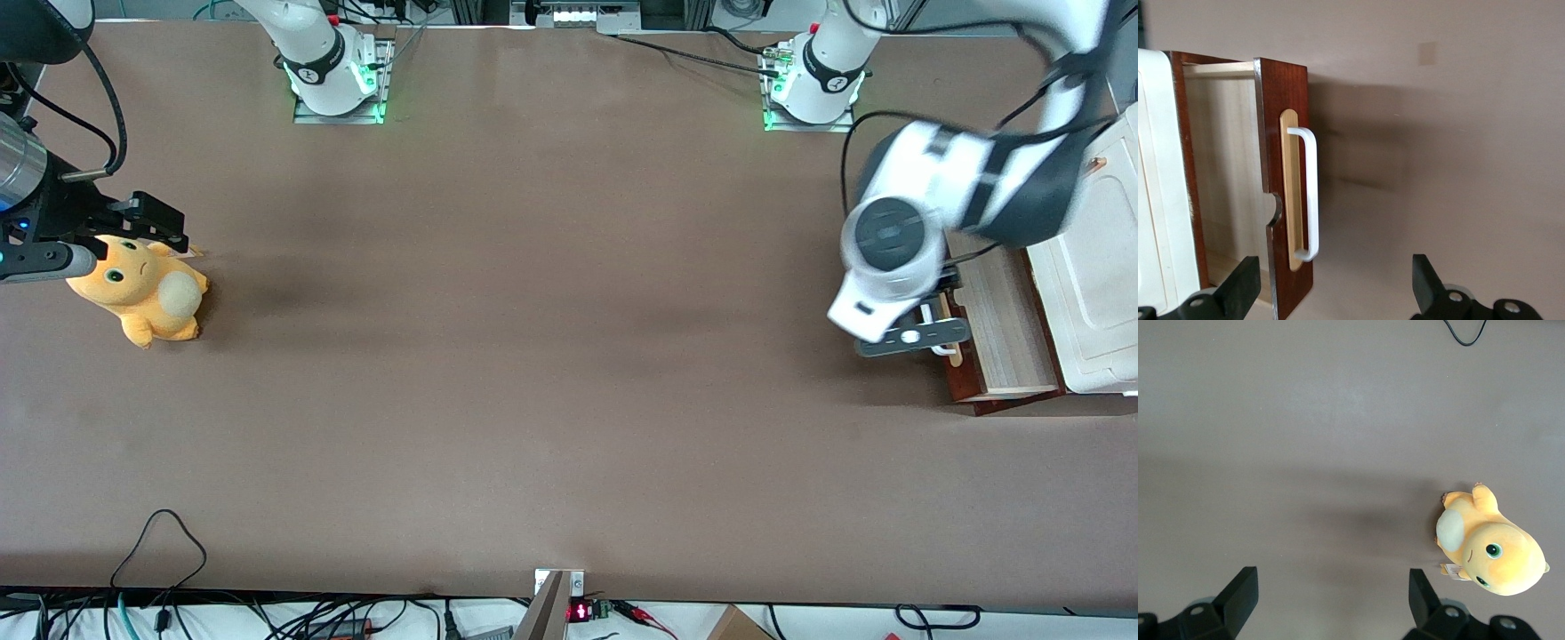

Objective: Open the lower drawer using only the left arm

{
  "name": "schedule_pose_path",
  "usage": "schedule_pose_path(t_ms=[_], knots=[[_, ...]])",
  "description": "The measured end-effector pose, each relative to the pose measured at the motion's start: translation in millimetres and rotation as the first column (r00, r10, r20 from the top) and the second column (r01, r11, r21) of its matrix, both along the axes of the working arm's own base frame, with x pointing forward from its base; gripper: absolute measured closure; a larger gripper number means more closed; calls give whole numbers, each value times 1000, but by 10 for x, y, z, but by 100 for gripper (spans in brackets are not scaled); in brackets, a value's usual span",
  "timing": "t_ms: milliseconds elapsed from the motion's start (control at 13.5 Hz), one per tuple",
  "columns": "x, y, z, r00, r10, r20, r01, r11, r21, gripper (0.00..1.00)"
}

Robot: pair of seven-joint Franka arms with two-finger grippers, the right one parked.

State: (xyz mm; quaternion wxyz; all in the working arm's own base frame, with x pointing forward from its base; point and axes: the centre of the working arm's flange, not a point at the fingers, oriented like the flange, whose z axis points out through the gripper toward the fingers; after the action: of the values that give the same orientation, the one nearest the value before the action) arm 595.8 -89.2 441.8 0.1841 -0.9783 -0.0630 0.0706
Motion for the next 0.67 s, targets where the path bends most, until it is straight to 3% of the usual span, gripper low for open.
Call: schedule_pose_path(t_ms=[222,296,444,667], knots=[[-54,582,600,1000,13,20,-8,966,-257,0],[-84,742,715,999,10,32,1,951,-308,0],[-144,870,901,998,-5,61,26,939,-344,0],[-286,652,1163,994,-43,104,76,938,-339,0]])
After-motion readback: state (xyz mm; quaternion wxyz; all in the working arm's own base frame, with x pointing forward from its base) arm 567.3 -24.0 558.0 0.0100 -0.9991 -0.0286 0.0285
